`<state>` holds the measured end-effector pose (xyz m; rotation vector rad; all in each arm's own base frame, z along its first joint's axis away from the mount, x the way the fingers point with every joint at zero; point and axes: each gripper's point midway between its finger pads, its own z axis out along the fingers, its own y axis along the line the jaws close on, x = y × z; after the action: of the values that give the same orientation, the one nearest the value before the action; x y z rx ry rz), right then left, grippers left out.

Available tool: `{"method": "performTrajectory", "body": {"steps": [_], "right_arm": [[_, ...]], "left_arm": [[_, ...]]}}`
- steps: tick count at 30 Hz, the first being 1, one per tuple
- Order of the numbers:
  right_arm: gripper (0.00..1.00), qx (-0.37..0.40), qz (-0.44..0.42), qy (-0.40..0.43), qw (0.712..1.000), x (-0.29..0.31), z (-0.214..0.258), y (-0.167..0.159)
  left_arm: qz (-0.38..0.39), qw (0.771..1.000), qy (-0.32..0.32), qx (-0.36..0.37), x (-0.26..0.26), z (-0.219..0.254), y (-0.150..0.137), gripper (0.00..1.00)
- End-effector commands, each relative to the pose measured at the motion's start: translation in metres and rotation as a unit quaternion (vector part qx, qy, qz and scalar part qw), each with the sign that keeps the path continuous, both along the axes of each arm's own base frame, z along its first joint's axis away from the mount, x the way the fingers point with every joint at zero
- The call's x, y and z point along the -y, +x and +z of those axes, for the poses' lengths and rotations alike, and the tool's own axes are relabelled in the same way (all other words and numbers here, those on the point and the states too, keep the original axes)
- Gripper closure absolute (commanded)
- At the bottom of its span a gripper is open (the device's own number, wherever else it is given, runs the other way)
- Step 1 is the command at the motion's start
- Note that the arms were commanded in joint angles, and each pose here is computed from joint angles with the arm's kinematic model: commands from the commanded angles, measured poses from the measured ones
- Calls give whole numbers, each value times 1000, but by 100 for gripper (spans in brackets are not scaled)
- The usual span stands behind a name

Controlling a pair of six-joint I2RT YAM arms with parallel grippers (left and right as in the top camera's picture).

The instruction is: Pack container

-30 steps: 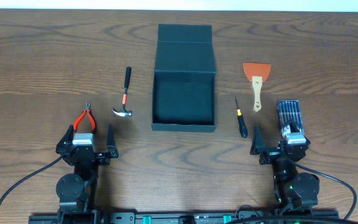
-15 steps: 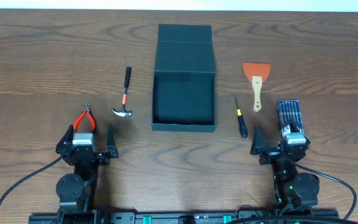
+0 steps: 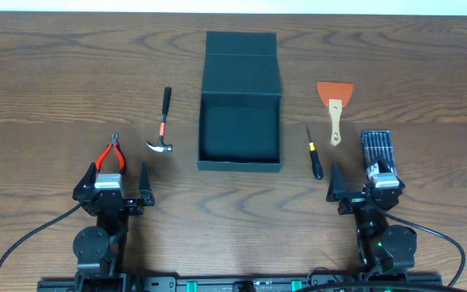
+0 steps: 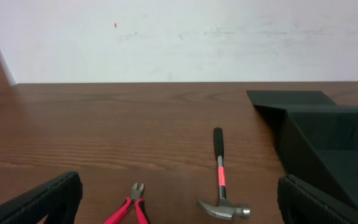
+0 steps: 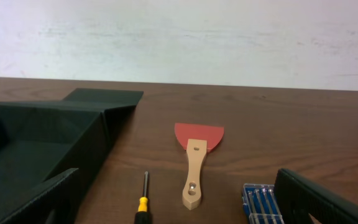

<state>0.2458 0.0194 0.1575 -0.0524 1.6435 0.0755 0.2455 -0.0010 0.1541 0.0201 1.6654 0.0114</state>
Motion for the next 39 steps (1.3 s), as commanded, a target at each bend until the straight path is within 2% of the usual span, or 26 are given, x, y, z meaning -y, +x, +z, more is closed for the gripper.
{"method": "performTrajectory", "body": {"steps": [1, 28, 34, 39], "right_arm": [[1, 1, 3, -5, 1000, -1, 0, 0], [1, 7, 5, -12, 1000, -1, 2, 0], [1, 20, -23, -13, 999, 8, 28, 0], [1, -30, -32, -60, 997, 12, 65, 11]], "left_arm": [[-9, 1000, 6, -10, 3, -7, 0, 1], [-9, 1000, 6, -10, 3, -7, 0, 2], [-9, 1000, 6, -10, 3, -7, 0, 1], [-9, 1000, 6, -10, 3, -7, 0, 2]]}}
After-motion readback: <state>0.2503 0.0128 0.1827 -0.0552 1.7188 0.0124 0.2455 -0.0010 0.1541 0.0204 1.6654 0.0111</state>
